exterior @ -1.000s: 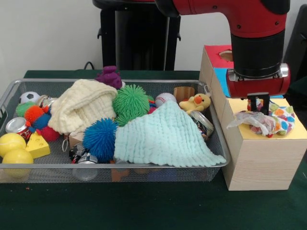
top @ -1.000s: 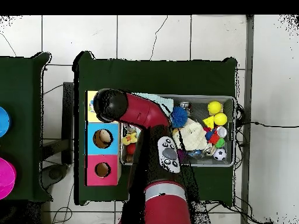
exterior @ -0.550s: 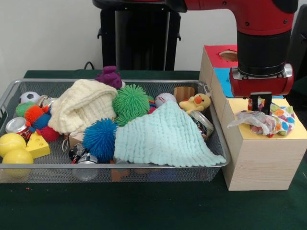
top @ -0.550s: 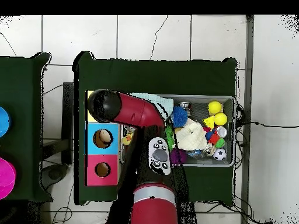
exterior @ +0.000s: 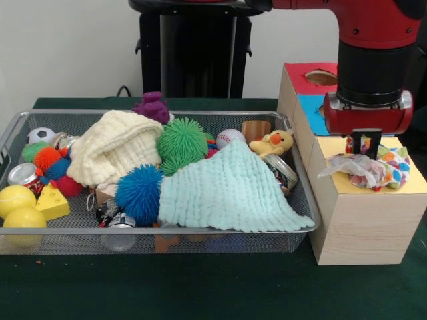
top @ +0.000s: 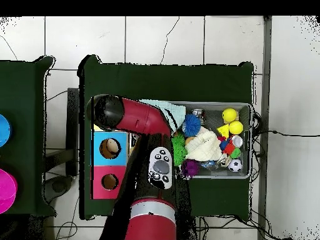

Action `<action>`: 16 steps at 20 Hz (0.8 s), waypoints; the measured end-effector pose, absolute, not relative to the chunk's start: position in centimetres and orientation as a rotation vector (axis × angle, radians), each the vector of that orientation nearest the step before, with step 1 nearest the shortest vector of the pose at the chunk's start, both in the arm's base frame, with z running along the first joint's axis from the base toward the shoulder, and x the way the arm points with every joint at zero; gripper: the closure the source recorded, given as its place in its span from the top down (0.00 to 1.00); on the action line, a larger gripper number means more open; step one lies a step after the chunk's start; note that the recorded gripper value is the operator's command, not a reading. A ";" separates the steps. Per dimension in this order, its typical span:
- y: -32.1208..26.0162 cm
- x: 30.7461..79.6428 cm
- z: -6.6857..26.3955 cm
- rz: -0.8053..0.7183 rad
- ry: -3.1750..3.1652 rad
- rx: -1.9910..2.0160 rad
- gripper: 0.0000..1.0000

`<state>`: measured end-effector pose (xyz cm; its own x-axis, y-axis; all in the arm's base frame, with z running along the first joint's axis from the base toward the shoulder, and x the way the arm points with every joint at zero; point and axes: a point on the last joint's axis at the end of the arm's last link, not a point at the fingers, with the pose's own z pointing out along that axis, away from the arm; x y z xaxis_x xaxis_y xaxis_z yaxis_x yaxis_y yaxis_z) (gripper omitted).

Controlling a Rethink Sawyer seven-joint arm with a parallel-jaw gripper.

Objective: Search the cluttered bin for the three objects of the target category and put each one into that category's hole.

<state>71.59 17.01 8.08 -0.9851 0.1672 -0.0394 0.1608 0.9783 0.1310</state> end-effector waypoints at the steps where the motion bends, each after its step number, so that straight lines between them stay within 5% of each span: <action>1: 17.0 71.6 8.1 0.203 3.077 0.263 0.00; 6: 16.9 71.7 8.1 0.206 3.085 0.318 0.00; 16: 19.2 70.9 8.2 -0.019 3.010 0.540 0.00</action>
